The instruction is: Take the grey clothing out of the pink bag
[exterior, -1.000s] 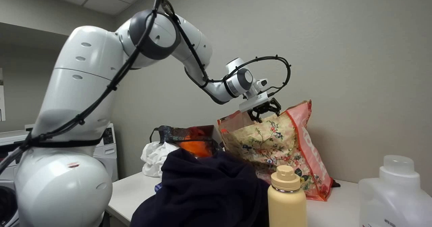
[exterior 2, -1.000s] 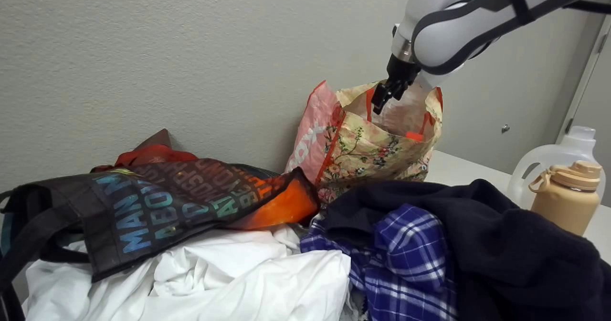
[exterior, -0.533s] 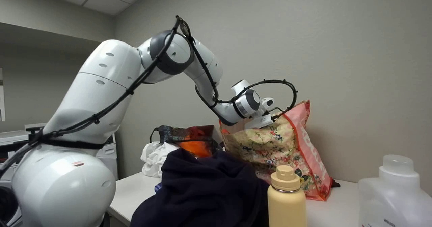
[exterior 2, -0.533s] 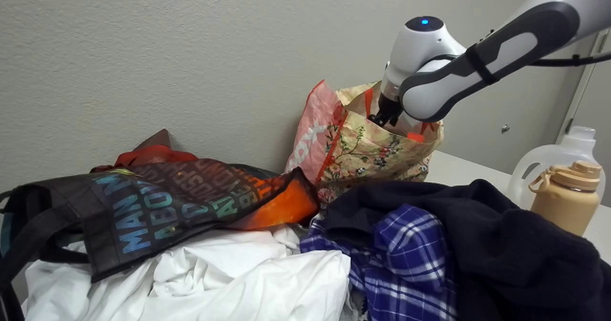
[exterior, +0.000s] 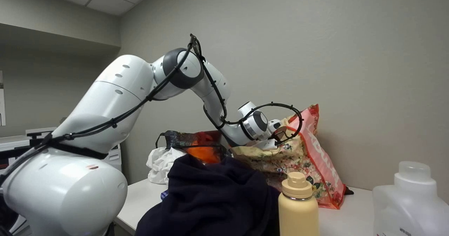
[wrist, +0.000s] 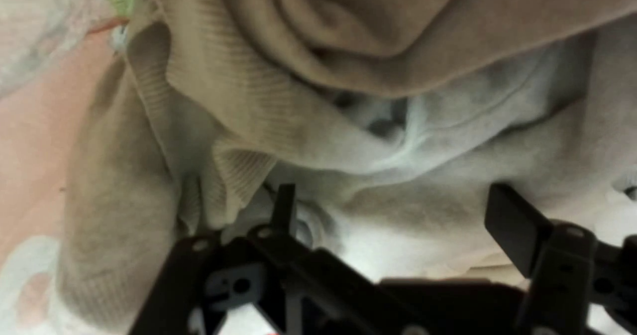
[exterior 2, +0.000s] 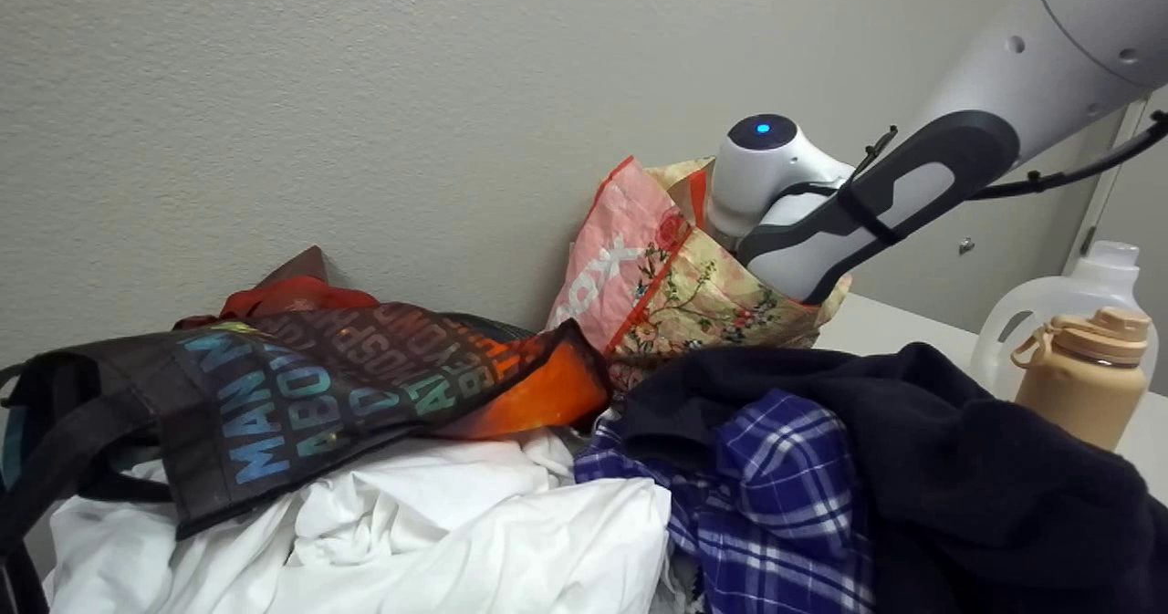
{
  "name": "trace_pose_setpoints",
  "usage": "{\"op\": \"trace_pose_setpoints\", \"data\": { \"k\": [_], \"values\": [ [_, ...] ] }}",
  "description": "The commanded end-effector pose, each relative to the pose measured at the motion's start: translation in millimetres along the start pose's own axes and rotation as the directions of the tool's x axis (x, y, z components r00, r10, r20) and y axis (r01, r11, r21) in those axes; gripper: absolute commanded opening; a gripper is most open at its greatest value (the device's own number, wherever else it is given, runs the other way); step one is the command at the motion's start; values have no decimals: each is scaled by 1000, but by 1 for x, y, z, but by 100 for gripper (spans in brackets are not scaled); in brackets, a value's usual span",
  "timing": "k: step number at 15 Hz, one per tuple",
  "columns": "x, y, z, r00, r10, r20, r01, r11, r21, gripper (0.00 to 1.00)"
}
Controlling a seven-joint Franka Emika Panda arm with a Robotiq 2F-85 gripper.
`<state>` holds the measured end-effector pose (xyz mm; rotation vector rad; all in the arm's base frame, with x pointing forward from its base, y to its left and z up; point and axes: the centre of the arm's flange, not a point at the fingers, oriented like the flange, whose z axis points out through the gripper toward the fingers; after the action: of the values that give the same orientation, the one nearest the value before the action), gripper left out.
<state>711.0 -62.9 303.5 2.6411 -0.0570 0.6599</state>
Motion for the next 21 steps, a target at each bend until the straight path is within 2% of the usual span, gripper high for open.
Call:
{"op": "trace_pose_setpoints", "data": {
  "k": [1, 7, 9, 10, 13, 14, 16, 21],
  "values": [
    [-9, -16, 10, 1000, 4, 1, -4, 1000, -29, 66],
    [-8, -10, 6, 1000, 24, -4, -24, 998, -54, 18],
    [-8, -5, 4, 999, 33, -5, -33, 998, -62, 5],
    [-8, -2, 4, 999, 35, -3, -35, 997, -66, 2],
    [-7, 6, 0, 999, 43, 0, -43, 997, -68, 0],
    [-6, 9, -3, 999, 43, 1, -43, 997, -66, 2],
    [-2, 14, -11, 999, 47, 2, -46, 998, -37, 2],
    [23, 36, -66, 996, 89, -29, -89, 996, 30, 1]
  ]
}}
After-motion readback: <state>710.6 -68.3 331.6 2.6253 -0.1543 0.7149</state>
